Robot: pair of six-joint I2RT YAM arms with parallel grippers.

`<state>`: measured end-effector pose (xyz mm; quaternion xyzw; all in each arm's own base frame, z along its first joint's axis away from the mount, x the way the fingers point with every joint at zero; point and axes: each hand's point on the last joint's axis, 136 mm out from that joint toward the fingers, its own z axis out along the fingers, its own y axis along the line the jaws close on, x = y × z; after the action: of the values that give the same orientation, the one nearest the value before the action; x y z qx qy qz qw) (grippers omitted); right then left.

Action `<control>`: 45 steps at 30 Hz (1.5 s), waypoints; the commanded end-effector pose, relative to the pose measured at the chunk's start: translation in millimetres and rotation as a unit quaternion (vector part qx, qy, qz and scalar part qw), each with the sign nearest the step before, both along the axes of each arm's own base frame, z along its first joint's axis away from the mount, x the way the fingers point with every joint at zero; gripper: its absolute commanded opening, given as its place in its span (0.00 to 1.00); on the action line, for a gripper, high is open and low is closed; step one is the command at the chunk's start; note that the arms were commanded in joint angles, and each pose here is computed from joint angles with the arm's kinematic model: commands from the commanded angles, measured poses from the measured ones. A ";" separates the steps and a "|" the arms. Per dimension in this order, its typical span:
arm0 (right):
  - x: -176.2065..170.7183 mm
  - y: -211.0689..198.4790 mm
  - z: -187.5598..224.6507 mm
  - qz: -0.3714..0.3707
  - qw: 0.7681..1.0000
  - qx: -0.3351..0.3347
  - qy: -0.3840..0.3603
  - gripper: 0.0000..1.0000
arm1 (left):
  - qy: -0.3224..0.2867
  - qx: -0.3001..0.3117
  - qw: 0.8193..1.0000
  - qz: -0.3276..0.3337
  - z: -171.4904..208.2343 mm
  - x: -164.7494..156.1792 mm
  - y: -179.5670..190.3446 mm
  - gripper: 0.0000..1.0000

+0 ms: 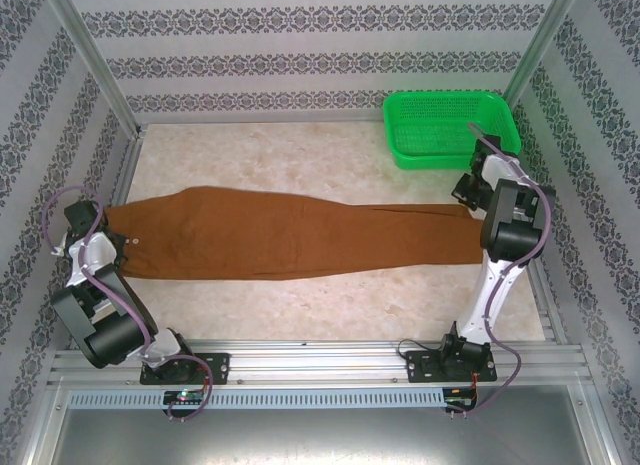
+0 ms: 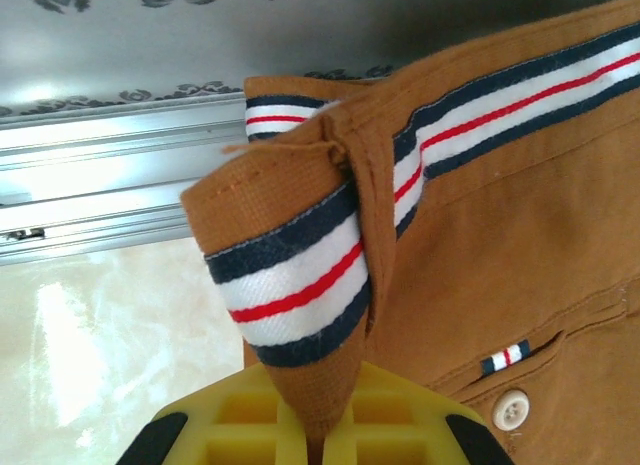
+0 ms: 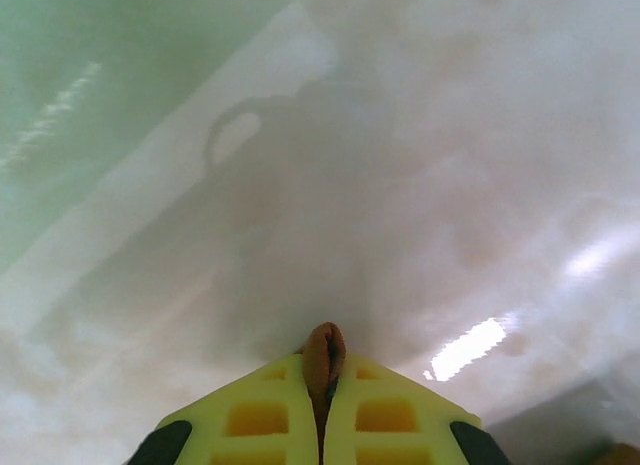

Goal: Roll up the long pants

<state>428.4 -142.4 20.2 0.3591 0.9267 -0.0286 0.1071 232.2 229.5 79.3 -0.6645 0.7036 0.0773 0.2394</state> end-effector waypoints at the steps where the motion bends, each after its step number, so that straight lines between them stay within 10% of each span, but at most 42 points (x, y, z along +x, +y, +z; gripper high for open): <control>1: -30.4 -61.3 24.5 -0.073 0.996 -0.049 0.012 0.00 | 0.041 0.023 0.999 0.019 6.7 -22.4 4.4 0.00; 15: -15.3 -98.4 30.3 -0.096 0.992 -0.074 0.021 0.00 | 0.055 -0.015 0.998 0.011 -15.6 -19.0 -10.0 0.04; 18: -9.4 -93.2 34.2 -0.087 0.993 -0.076 -0.003 0.79 | 0.012 -0.017 1.000 -0.023 -14.3 4.1 -16.5 0.37; 20: -14.5 -93.3 44.0 -0.084 0.991 -0.104 -0.003 0.98 | -0.013 -0.009 0.998 -0.061 -9.0 23.2 -25.7 0.49; 26: -36.8 -85.5 72.1 -0.084 0.989 -0.117 -0.031 0.97 | -0.072 0.086 0.984 -0.136 53.1 48.6 -51.4 0.67; 45: -70.5 -40.7 21.7 -0.058 0.996 -0.063 0.035 0.90 | -0.040 0.083 0.976 -0.196 123.4 59.3 -70.1 0.71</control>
<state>368.8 -177.0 38.0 0.3980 0.9077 -0.0914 0.0966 299.1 161.5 178.2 -0.5144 0.7936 0.0411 0.3222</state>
